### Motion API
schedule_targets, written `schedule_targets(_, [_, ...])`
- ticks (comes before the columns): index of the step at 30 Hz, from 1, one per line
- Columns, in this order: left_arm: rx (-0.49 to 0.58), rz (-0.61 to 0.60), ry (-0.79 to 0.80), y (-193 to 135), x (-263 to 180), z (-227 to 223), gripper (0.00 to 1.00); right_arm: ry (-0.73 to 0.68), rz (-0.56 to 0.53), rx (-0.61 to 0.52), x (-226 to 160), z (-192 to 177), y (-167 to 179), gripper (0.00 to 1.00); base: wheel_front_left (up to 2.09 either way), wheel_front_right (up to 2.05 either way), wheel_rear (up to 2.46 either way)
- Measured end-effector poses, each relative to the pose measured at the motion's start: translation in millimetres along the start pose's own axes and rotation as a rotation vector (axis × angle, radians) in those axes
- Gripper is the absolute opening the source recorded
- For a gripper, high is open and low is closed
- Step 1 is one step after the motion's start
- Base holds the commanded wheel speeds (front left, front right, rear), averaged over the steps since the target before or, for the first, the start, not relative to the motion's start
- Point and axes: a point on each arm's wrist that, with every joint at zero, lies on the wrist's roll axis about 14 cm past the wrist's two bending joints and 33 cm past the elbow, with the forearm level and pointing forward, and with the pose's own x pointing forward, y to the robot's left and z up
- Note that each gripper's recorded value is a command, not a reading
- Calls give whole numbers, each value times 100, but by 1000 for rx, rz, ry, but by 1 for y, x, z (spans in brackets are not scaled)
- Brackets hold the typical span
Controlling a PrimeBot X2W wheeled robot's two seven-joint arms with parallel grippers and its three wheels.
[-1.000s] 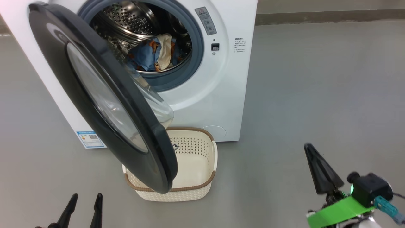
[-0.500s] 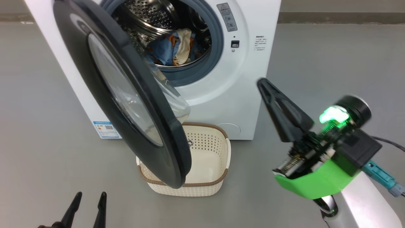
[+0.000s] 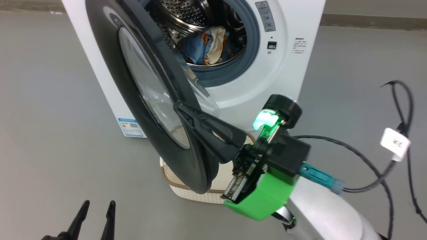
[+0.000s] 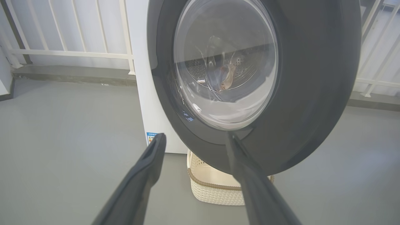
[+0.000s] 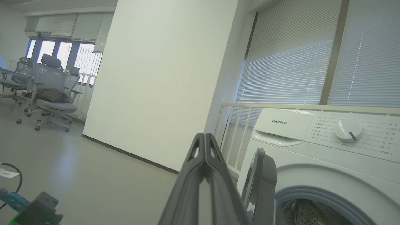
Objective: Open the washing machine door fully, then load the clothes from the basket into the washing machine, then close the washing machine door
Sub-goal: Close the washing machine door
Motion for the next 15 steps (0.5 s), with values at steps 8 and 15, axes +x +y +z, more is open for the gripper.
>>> schedule_targets(8, [3,30,-9,8,-3,3,100,149,13,137,-4,-60,19,0,0,0,0])
schedule_targets(15, [6,46,6,12,-3,0,100,270,-7,236,-27,-104,32,0,0,0,0])
